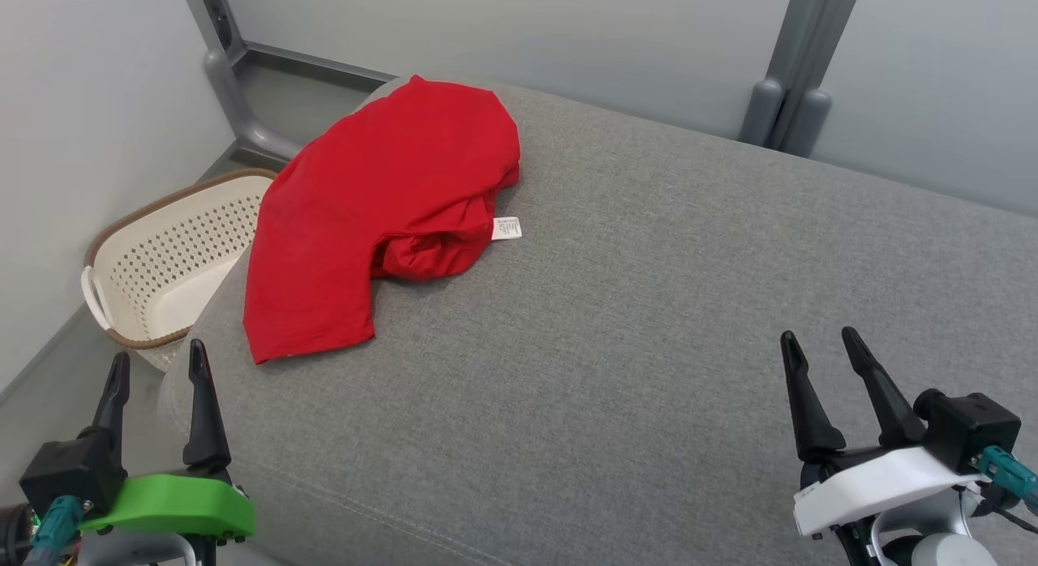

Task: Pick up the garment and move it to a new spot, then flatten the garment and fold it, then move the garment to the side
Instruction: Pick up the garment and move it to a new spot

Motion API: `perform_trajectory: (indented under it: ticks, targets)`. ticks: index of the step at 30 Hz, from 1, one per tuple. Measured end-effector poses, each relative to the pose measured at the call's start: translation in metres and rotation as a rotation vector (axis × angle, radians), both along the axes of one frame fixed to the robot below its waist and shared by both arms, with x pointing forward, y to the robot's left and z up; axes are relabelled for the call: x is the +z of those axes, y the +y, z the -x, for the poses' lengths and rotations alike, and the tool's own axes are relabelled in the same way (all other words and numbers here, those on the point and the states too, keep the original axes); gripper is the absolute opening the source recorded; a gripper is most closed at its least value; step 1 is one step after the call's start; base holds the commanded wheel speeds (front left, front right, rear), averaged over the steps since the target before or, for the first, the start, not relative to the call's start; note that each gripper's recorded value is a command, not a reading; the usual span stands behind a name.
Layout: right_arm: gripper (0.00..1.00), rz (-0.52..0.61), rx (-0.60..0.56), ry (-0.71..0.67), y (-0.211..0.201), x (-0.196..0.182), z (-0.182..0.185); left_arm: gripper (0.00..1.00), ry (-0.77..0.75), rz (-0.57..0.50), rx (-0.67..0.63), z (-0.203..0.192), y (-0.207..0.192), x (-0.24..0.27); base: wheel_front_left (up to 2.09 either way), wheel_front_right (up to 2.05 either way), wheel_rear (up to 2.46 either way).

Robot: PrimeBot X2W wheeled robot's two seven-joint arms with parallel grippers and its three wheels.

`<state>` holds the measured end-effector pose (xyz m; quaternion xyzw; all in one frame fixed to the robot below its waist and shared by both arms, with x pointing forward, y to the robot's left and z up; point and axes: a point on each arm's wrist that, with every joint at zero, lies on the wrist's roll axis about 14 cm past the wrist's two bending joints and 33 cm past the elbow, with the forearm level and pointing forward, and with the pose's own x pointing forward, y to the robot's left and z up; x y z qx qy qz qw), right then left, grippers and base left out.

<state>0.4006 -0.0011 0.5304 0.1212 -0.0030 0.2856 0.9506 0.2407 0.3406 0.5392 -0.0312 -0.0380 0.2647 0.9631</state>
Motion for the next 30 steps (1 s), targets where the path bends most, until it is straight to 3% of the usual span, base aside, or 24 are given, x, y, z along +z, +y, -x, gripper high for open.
perform_trajectory:
  ticks: [11, 20, 30]
  targets:
    - [1.00, 0.064, -0.103, -0.026, -0.031, 0.001, -0.034, 1.00, -0.089, -0.061, -0.114, -0.096, 0.001, 0.038, 0.00, 0.00, 0.00]
    - [1.00, 0.151, -0.266, -0.031, -0.093, -0.011, -0.066, 1.00, -0.140, -0.139, -0.233, -0.204, 0.000, 0.071, 0.00, 0.00, 0.00]
    - [1.00, 0.258, -0.421, 0.014, -0.161, -0.034, -0.077, 1.00, -0.042, -0.118, -0.355, -0.305, -0.014, 0.037, 0.00, 0.00, 0.00]
